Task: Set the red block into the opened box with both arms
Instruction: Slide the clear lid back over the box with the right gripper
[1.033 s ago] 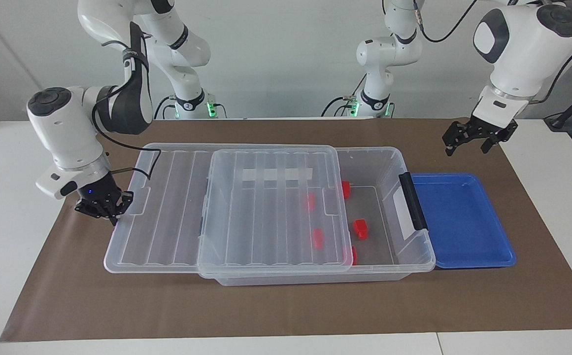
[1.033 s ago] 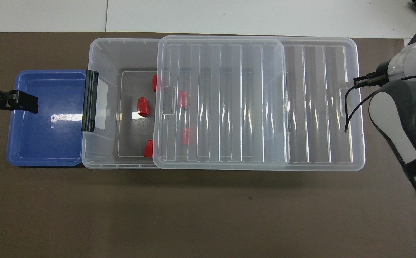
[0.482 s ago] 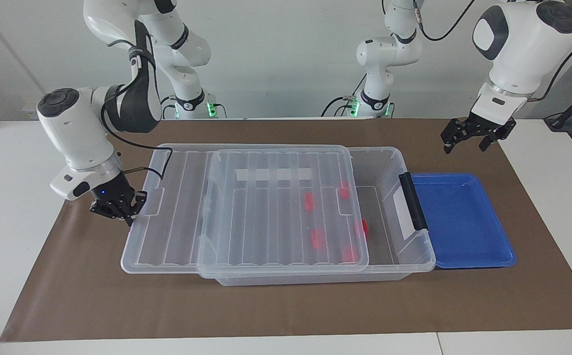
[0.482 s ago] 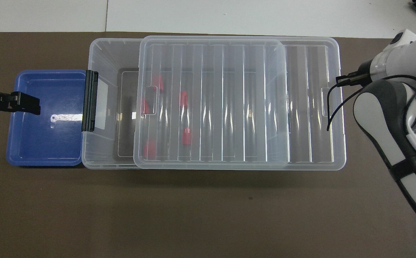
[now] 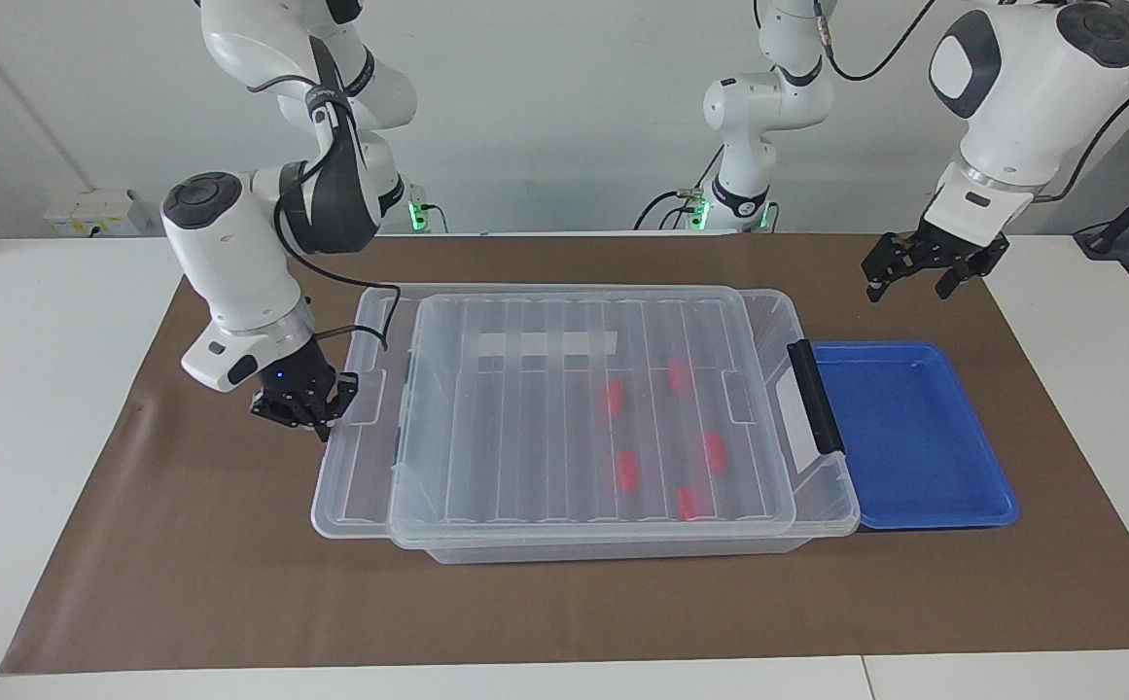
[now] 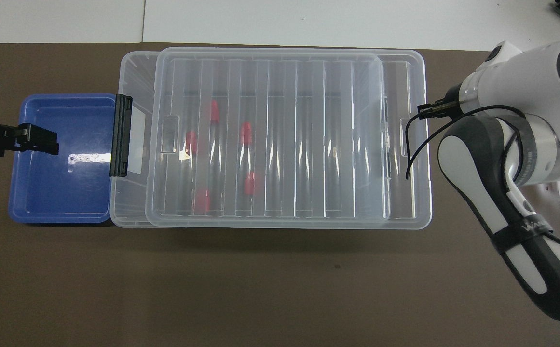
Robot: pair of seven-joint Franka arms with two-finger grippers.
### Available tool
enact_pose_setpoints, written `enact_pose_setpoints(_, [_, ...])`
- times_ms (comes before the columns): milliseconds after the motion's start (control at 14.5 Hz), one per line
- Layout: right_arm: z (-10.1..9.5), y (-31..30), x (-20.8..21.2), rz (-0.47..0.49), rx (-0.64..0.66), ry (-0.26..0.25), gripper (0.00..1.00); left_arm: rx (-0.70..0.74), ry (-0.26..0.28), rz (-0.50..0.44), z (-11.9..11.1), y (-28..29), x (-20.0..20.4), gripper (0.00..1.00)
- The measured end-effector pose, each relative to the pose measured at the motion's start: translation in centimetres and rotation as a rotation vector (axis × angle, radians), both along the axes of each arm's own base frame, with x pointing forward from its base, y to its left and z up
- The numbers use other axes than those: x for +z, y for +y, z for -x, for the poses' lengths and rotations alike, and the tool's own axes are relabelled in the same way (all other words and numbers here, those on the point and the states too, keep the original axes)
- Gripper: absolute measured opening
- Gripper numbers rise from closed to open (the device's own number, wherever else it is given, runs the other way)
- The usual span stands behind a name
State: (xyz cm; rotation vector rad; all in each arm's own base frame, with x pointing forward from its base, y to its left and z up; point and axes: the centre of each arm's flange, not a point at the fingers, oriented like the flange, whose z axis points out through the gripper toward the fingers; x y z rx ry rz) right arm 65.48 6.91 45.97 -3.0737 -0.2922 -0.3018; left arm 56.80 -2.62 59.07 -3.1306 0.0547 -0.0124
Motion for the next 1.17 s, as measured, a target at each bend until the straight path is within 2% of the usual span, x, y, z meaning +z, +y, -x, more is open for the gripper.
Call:
enact_pose_setpoints(551, [0.4,2.3,-0.2,-0.081,-0.006,0.021,0.01,0.001,0.0,0.0,0.0,0.0,0.0,1.0])
enact_pose_setpoints(1170, [0.6,2.8,-0.6,-0.104,-0.011,0.037,0.01,0.001,0.0,0.0,0.0,0.0,0.0,1.0])
